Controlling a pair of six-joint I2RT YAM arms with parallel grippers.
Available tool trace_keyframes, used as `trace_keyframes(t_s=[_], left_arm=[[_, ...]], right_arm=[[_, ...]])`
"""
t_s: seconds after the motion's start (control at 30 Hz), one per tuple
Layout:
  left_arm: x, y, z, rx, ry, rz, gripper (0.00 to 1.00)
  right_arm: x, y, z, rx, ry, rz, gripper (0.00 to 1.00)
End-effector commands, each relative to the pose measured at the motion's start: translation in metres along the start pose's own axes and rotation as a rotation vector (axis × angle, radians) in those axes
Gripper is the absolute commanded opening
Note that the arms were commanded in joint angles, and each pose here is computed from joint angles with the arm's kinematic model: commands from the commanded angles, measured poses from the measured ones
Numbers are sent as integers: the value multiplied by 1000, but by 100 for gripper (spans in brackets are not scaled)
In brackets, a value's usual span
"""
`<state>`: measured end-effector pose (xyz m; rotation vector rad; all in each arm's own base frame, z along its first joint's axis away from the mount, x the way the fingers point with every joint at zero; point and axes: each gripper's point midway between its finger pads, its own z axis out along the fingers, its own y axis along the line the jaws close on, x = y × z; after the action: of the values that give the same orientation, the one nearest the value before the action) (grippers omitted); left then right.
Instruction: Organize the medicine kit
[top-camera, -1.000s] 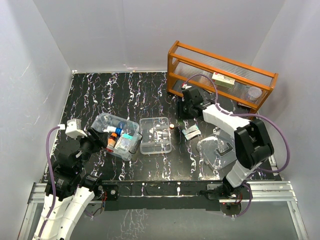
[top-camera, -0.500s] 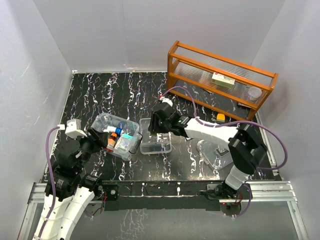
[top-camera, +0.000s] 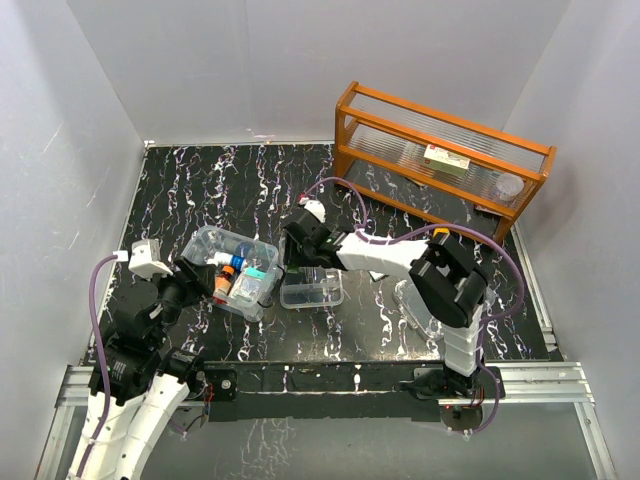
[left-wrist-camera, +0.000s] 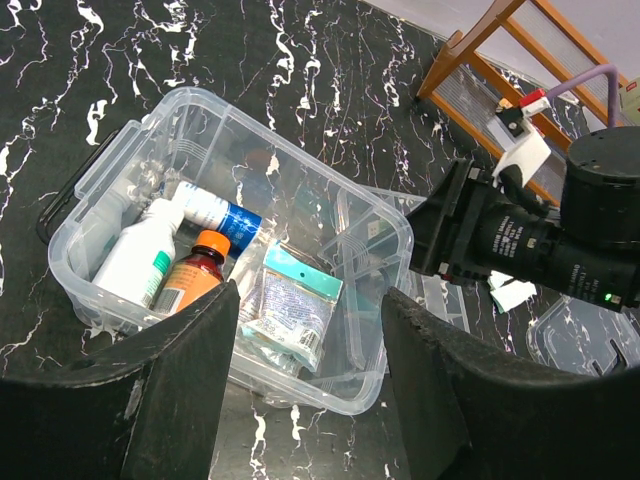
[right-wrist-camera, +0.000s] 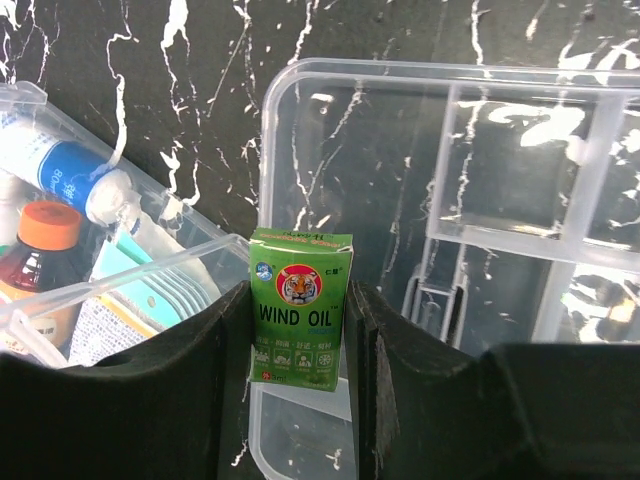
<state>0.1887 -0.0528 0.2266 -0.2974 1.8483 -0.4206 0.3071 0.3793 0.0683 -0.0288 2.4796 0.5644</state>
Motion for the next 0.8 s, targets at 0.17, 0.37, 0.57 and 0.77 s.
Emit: trace_keyframes(t_s=[0.17, 0.37, 0.57, 0.77], left_arm=[[-7, -3, -3, 9, -17, 1, 58], [-7, -3, -2, 9, -17, 1, 58], [-7, -3, -2, 8, -15, 1, 59], [-7, -3, -2, 5, -16, 0, 59]], right_arm=[[-10, 5, 9, 72, -66, -34, 38], [-7, -2, 13, 105, -60, -51, 39], [-11, 5, 7, 86, -56, -42, 50], [-30, 9, -14, 80, -123, -15, 51]])
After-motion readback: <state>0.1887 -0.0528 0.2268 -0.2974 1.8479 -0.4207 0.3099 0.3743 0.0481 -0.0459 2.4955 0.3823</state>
